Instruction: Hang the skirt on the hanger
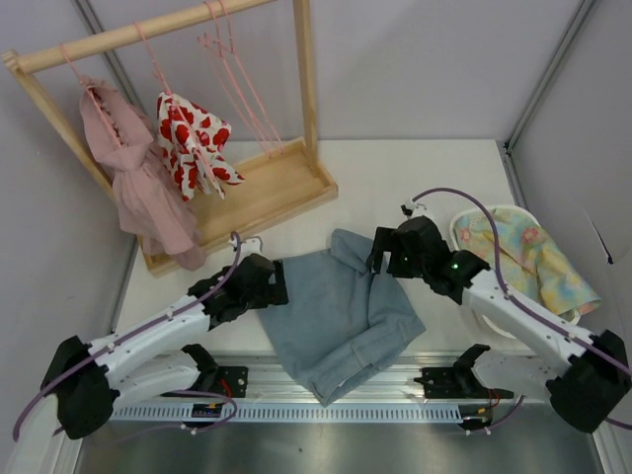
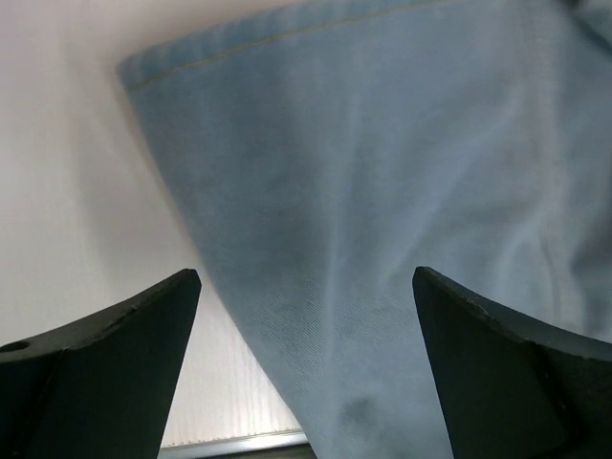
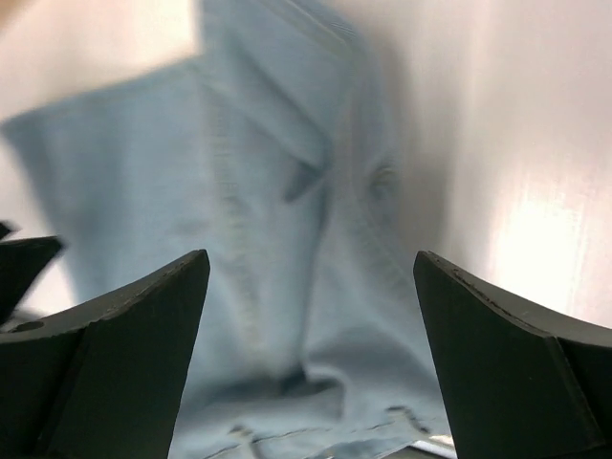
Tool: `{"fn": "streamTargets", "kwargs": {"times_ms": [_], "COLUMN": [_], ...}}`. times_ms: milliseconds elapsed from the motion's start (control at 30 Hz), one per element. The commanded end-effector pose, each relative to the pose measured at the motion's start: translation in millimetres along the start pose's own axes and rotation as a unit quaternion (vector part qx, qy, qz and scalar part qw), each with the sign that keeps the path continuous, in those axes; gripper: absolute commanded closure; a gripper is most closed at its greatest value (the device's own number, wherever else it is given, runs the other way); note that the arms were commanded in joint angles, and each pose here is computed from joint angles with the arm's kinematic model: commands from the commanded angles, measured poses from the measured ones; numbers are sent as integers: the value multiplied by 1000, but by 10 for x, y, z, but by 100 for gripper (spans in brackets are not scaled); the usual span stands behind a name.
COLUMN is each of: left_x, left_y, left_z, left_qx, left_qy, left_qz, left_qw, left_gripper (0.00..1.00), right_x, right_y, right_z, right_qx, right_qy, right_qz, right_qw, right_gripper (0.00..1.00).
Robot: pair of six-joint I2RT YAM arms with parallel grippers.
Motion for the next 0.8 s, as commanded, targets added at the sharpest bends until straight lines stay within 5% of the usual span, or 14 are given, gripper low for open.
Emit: {"fn": "streamTargets", "kwargs": {"times_ms": [0, 133, 233, 333, 367, 467, 600, 767], "left_x": [-147, -267, -362, -499, -531, -620, -726, -820], "left_y": [55, 1, -44, -62, -55, 52, 277, 804], "left_z": [183, 256, 244, 266, 277, 245, 218, 133], "left_qx": [49, 61, 66, 73, 73, 65, 59, 33], "left_qy": [76, 89, 79, 79, 83, 84, 84, 80], "left_qz": [-32, -46, -47, -43, -42, -54, -78, -129], "left_qw": [995, 993, 994, 993, 993, 993, 992, 988], "left_gripper": [1, 5, 22, 39, 46, 76, 100, 100], "right_x": [-295, -683, -879, -1110, -1173, -1165, -998, -785], "right_y": [1, -113, -107, -148, -221, -78, 130, 327], "right_z": [-135, -93, -69, -172, -261, -451, -507, -719], "right_qx": [17, 52, 62, 72, 73, 43, -3, -43], "right_qy": [-8, 6, 7, -20, -38, -70, -56, -77], "right_qz": [11, 41, 43, 61, 82, 78, 39, -10], "right_qw": [1000, 998, 997, 995, 993, 994, 998, 996], "right_gripper": [6, 9, 18, 42, 62, 95, 100, 100]}}
Point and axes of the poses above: each gripper's point midway between its finger pads, its own x axis back along the fingers, its own z axis along the line the jaws close on, y = z × x, the point moved 2 cm from there along x, back along the fingers, and after that the axes turned 2 degrees about x, right-handed, at the moved point
